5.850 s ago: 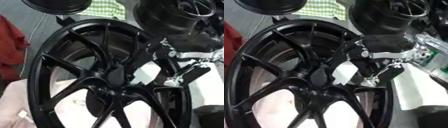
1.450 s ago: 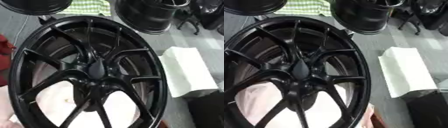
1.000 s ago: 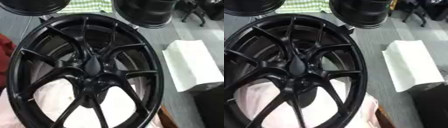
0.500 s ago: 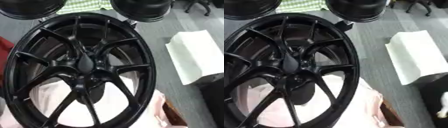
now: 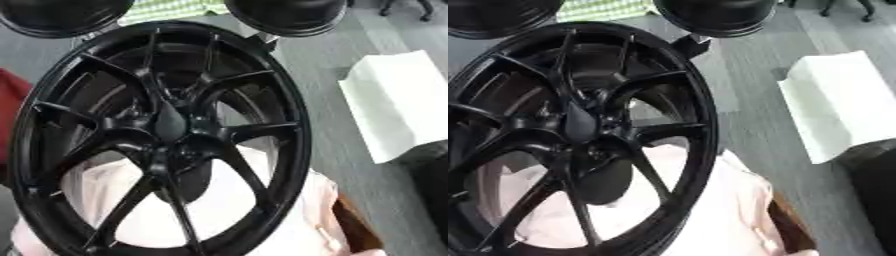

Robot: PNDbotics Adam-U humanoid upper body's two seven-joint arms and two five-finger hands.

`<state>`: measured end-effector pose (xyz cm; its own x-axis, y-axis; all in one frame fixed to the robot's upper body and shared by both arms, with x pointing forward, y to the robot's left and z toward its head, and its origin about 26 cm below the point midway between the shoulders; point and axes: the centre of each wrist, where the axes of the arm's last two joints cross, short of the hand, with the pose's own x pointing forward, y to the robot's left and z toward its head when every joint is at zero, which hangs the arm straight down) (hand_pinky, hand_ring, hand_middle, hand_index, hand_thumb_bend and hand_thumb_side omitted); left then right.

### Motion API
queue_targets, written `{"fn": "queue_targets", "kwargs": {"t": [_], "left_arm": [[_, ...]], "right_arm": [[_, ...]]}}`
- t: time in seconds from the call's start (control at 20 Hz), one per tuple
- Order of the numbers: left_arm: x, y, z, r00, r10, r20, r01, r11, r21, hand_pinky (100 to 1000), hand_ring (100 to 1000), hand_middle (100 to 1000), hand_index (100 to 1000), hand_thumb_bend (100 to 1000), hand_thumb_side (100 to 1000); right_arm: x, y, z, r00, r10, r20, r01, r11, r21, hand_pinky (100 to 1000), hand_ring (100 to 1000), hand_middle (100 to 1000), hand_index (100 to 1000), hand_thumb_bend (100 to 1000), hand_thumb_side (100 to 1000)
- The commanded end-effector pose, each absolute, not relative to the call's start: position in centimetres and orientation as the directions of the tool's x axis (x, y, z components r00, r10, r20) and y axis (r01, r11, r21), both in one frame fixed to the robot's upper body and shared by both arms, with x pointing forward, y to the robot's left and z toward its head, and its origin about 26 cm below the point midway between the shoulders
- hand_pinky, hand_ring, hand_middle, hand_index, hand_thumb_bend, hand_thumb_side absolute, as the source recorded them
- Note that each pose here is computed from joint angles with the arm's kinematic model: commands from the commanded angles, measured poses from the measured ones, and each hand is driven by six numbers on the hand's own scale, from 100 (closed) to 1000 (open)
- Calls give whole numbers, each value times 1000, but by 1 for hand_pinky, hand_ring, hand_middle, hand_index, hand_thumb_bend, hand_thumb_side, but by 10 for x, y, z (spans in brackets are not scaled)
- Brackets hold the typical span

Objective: Pull the pin out of the wheel hub.

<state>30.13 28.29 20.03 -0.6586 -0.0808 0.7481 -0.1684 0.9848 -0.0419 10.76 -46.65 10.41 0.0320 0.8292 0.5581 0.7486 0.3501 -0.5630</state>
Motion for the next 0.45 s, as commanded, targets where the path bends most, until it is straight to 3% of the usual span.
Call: {"fn": "queue_targets", "kwargs": {"t": [0.05, 0.25, 0.45], "left_arm": [[300, 281, 212, -690, -83, 719, -157, 987, -37, 709, 730, 627, 819, 115, 770], [302, 276, 217, -708, -71, 702, -138, 990, -39, 710, 731, 628, 819, 104, 758], [303, 272, 221, -721, -60, 690, -118, 992, -37, 710, 731, 629, 819, 102, 752]], "right_arm": [[118, -463, 114, -135, 810, 571, 819, 416, -396, 831, 864, 737, 899, 100, 531], [138, -449, 111, -324, 767, 553, 817, 522, -246, 811, 835, 703, 867, 100, 530], [158, -432, 109, -413, 754, 511, 773, 587, -240, 811, 853, 725, 877, 100, 526]]}}
